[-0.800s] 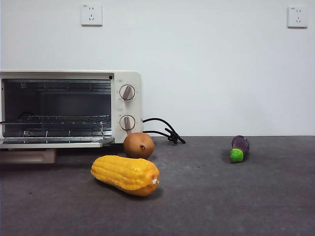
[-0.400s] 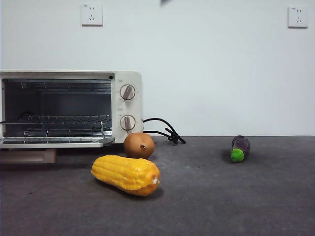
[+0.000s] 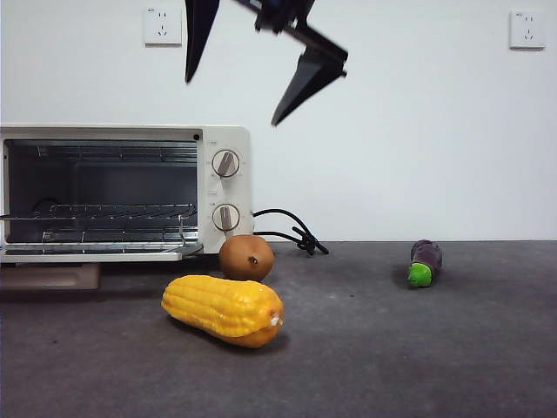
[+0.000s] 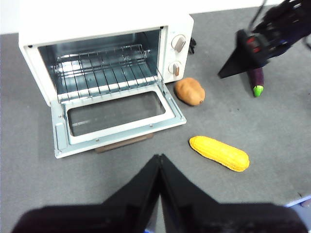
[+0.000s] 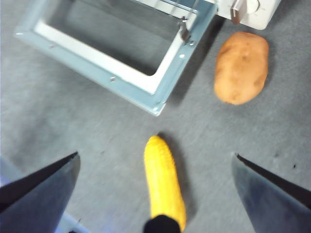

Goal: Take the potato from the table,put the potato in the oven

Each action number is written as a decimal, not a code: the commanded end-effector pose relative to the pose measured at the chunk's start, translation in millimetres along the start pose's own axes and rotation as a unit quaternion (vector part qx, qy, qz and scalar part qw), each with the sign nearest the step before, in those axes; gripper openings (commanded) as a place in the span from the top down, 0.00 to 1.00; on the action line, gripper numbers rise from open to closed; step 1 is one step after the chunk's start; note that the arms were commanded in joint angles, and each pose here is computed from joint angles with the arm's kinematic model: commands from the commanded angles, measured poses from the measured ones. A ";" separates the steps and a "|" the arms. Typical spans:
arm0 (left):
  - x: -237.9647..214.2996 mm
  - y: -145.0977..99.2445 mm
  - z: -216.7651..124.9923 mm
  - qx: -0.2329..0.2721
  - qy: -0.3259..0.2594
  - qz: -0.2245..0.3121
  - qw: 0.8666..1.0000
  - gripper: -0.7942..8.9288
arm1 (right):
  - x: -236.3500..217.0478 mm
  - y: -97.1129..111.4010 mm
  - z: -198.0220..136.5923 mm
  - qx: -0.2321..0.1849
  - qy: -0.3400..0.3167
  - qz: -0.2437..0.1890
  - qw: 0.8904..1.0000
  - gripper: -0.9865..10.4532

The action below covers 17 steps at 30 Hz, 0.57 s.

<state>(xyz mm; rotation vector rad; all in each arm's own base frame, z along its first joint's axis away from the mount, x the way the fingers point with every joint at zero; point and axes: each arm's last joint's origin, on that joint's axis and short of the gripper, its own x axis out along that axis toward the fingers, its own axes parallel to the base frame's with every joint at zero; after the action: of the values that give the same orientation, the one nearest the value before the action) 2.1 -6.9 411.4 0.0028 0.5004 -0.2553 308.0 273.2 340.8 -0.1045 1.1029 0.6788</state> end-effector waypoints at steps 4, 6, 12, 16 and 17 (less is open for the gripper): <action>-5.0 -1.5 -3.2 -0.003 -0.013 -0.001 1.000 0.92 | 26.5 -6.1 8.4 -0.012 0.004 -0.059 0.998 0.35; -5.0 -1.5 -3.2 -0.005 -0.013 -0.002 1.000 0.92 | 36.1 -7.9 11.0 -0.022 0.002 -0.072 0.997 0.35; -3.5 -1.1 -2.3 -0.009 -0.010 -0.004 1.000 0.92 | 66.8 -12.5 19.3 -0.042 -0.020 -0.088 0.995 0.35; -3.6 -1.1 -2.3 -0.009 -0.009 -0.010 1.000 0.92 | 85.6 -16.5 23.2 -0.045 -0.032 -0.101 0.993 0.35; -3.6 -1.1 -2.3 -0.008 -0.009 -0.012 1.000 0.92 | 90.2 -17.5 24.1 -0.044 -0.035 -0.101 0.993 0.35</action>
<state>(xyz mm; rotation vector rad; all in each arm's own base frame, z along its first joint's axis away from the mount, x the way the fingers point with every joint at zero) -2.9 -6.8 411.2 -0.0131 0.4874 -0.2704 358.1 306.9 278.2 -0.2506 0.9793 0.5425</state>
